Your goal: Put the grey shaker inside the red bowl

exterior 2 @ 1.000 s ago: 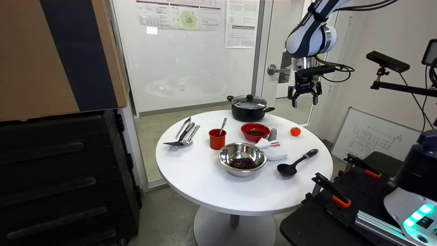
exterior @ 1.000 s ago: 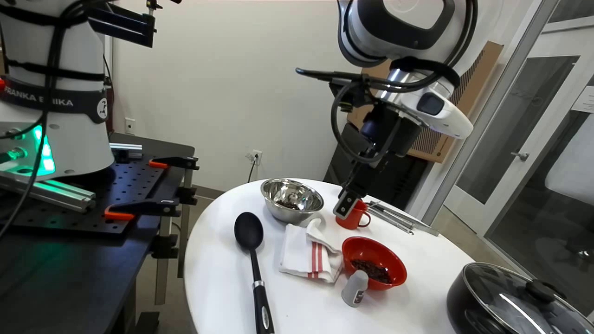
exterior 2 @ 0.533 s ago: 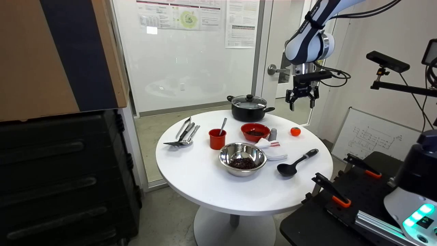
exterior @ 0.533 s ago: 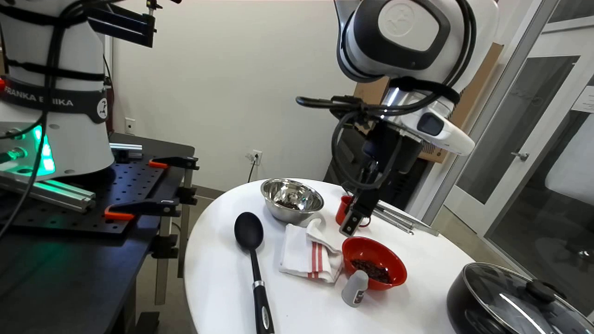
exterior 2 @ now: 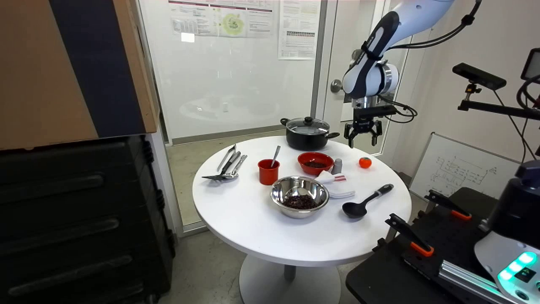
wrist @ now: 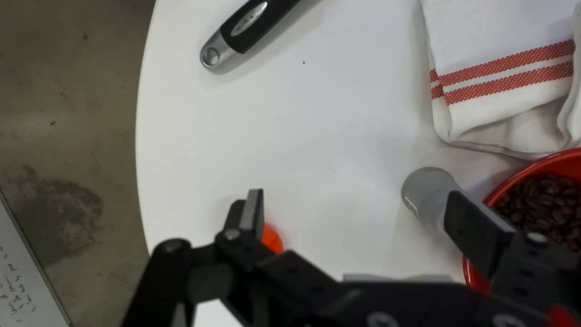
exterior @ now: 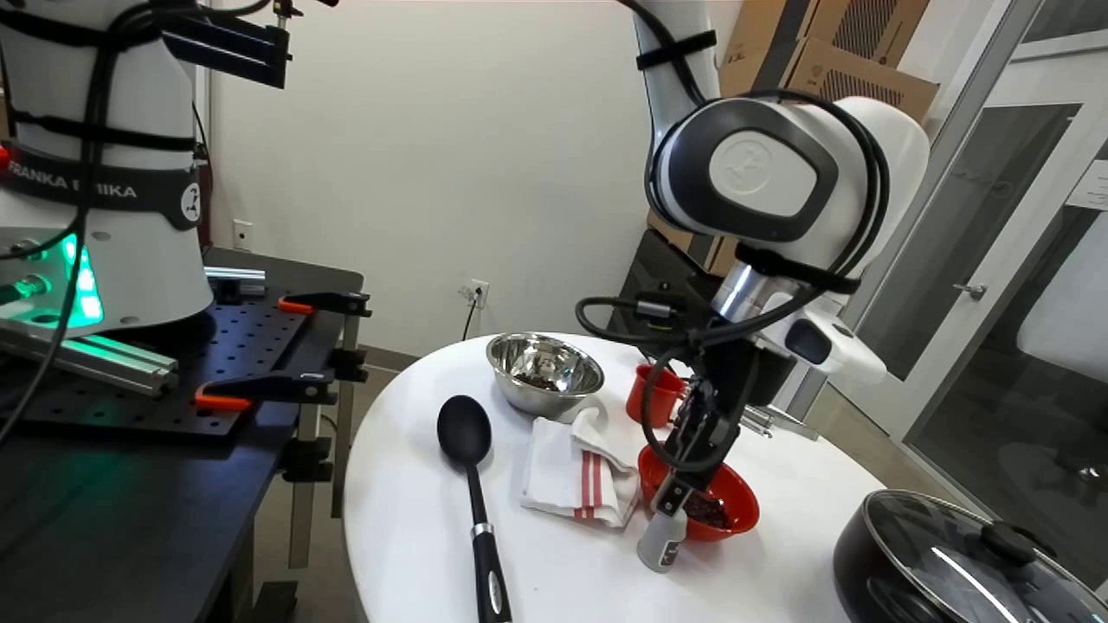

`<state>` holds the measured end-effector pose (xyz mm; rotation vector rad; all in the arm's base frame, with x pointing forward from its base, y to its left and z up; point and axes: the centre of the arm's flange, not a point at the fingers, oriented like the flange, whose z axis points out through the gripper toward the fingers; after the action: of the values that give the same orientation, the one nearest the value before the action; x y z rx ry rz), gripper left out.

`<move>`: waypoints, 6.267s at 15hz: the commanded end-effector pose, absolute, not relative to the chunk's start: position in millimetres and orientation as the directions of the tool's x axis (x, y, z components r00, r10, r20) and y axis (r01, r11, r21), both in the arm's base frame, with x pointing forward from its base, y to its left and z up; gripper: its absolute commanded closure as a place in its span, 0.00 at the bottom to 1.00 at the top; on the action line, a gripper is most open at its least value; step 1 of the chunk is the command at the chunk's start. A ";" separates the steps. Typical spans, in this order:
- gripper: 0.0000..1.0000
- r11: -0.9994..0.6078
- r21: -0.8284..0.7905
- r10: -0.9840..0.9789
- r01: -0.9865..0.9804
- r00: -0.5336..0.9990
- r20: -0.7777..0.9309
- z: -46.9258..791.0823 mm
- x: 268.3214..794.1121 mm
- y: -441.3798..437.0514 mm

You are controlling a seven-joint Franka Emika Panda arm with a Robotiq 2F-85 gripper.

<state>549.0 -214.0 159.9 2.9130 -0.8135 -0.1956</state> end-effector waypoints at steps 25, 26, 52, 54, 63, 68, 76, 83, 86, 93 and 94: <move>0.00 -0.864 0.111 -0.495 -0.492 0.869 -0.004 104.3 596.2 -187.4; 0.00 -0.865 0.109 -0.493 -0.490 0.870 0.003 101.5 597.7 -185.6; 0.30 -0.862 0.062 -0.504 -0.503 0.864 -0.009 89.7 589.4 -165.5; 0.44 -0.859 0.059 -0.511 -0.509 0.860 -0.005 90.6 589.3 -167.5; 0.92 -0.853 0.051 -0.521 -0.520 0.854 0.000 94.3 587.1 -172.9; 0.92 -0.869 0.048 -0.493 -0.493 0.870 0.002 117.1 576.0 -175.0; 0.92 -0.919 0.062 -0.387 -0.389 0.921 0.036 178.1 566.5 -172.6; 0.92 -0.954 0.095 -0.278 -0.284 0.958 0.076 185.8 621.7 -120.9; 0.92 -0.958 0.113 -0.260 -0.264 0.964 0.049 167.3 642.8 -97.1; 0.92 -0.936 0.126 -0.334 -0.330 0.942 -0.017 124.6 669.4 -97.6; 0.92 -0.934 0.126 -0.338 -0.334 0.941 -0.015 120.9 671.4 -99.5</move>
<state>648.0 -92.4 132.6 2.9869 -0.4656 -0.0405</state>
